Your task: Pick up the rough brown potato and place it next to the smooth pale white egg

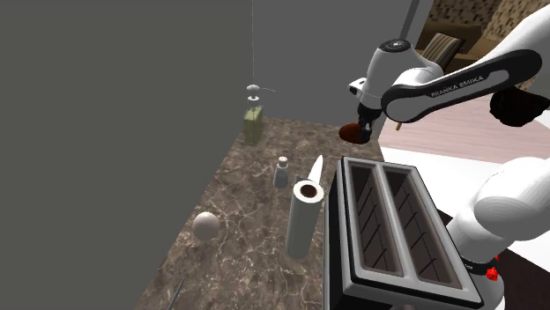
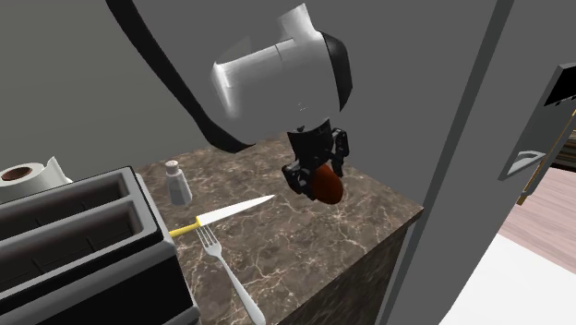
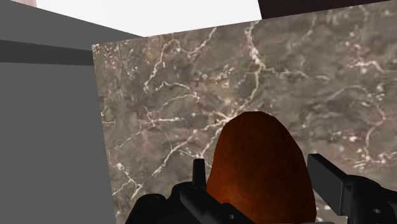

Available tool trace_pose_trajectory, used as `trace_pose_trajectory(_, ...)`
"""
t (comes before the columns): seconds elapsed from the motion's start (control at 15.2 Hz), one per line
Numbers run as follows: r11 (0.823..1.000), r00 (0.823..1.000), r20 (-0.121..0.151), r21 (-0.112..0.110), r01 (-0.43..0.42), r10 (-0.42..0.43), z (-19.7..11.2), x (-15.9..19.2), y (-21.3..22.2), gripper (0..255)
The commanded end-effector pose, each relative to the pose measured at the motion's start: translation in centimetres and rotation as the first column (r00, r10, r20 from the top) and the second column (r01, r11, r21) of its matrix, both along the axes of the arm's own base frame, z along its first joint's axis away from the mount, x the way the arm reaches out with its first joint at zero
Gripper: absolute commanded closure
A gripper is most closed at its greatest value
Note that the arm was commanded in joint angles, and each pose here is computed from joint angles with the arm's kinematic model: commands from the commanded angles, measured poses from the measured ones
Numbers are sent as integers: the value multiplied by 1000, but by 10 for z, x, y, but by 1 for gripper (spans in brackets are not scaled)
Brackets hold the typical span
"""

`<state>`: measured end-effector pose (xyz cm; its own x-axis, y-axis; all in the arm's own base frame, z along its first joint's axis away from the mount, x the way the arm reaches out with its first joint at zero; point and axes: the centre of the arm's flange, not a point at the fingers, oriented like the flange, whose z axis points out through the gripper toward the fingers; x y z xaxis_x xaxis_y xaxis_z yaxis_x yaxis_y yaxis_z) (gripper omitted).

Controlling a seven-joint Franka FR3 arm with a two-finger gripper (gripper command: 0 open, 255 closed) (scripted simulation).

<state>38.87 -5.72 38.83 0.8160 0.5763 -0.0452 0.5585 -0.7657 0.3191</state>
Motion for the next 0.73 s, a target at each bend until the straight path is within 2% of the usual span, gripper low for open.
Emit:
trace_pose_trajectory(0.0, 1000, 1000, -1, 0, 0, 0, 11, 0, 0, 255)
trace_pose_trajectory(0.66, 1000, 1000, -1, 0, 0, 0, 64, 0, 0, 255)
